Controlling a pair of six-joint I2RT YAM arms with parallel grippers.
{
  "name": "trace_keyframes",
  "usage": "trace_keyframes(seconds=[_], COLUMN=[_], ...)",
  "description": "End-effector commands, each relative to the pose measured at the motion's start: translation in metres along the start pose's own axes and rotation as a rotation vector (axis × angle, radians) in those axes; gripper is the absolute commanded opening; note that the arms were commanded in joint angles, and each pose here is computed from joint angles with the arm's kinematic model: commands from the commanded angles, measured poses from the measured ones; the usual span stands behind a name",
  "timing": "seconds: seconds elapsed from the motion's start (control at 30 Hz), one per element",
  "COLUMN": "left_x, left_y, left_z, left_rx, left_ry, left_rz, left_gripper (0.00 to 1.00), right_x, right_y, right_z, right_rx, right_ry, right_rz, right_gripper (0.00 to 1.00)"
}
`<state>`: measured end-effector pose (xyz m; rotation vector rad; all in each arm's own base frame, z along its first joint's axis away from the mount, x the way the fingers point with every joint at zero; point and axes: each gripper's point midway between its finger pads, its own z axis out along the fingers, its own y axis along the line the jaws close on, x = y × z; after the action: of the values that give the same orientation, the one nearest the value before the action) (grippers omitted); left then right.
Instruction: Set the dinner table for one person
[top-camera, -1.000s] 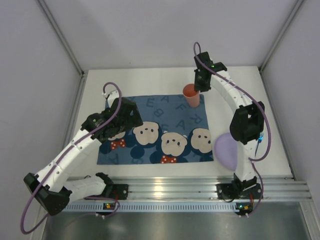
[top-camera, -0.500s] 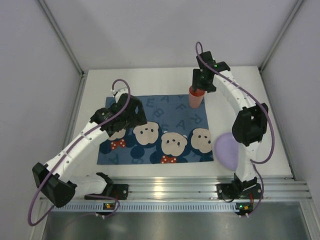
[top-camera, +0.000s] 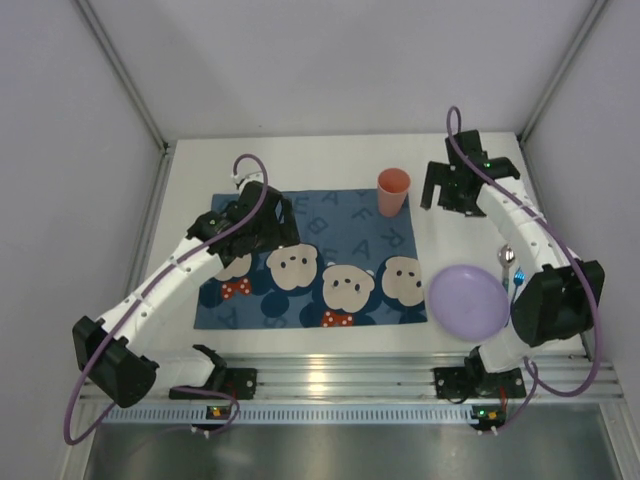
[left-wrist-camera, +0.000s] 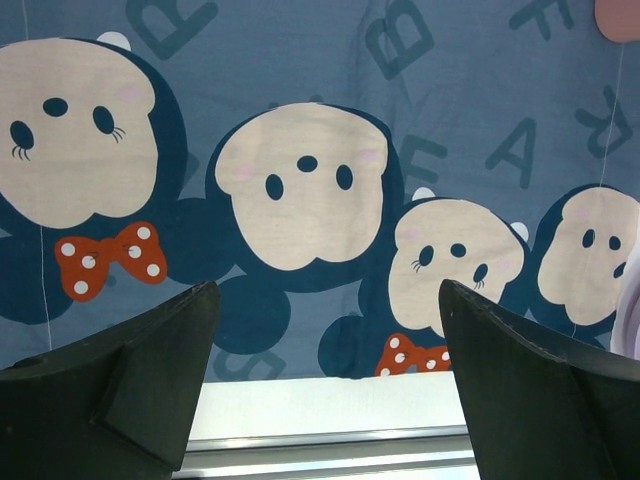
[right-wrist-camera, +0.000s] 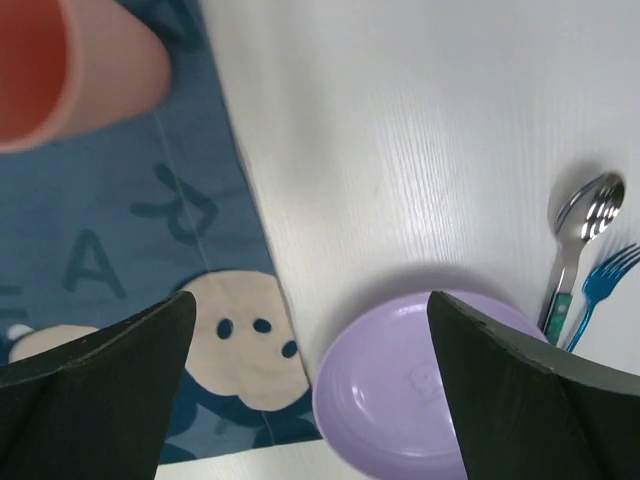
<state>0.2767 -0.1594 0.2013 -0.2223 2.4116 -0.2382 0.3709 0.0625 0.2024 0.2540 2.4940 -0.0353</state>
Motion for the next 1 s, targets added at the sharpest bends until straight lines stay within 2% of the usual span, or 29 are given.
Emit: trace_keyframes(seconds=[0.0, 0.13, 0.33, 0.57, 0.73, 0.77, 0.83, 0.93, 0.97], left_x=[-0.013, -0.013, -0.006, -0.002, -0.001, 0.000, 0.001, 0.001, 0.003], left_y=[-0.013, -0.011, -0.001, 0.006, 0.009, 0.009, 0.008, 0.008, 0.010], left_z=[0.001, -0.002, -0.004, -0.009, -0.010, -0.009, -0.009, -0.010, -0.010], left_rx=[0.052, 0.054, 0.044, 0.039, 0.030, 0.030, 0.033, 0.030, 0.023], left_ry=[-0.034, -0.035, -0.034, -0.036, -0.031, -0.027, -0.023, -0.016, -0.008], left_rz=[0.000, 0.000, -0.008, -0.021, -0.024, -0.030, -0.033, -0.035, -0.034], left_gripper=[0.96, 0.96, 0.96, 0.96, 0.96, 0.96, 0.96, 0.96, 0.96], right_x=[0.057, 0.108, 0.138, 0.161, 0.172, 0.172, 0.174, 0.174, 0.175], right_y=[-0.013, -0.024, -0.031, -0.034, -0.038, -0.038, -0.038, -0.038, -0.037], right_z=[0.030, 0.049, 0.063, 0.084, 0.092, 0.092, 0.093, 0.094, 0.095], right_rx=[0.024, 0.053, 0.064, 0.078, 0.087, 0.090, 0.085, 0.078, 0.075], right_ry=[0.156, 0.284, 0.357, 0.420, 0.440, 0.441, 0.441, 0.439, 0.442], right_rz=[0.040, 0.042, 0.058, 0.039, 0.020, 0.016, 0.011, 0.010, 0.007], right_gripper=[1.00, 1.00, 0.97, 0.71, 0.57, 0.51, 0.45, 0.30, 0.22])
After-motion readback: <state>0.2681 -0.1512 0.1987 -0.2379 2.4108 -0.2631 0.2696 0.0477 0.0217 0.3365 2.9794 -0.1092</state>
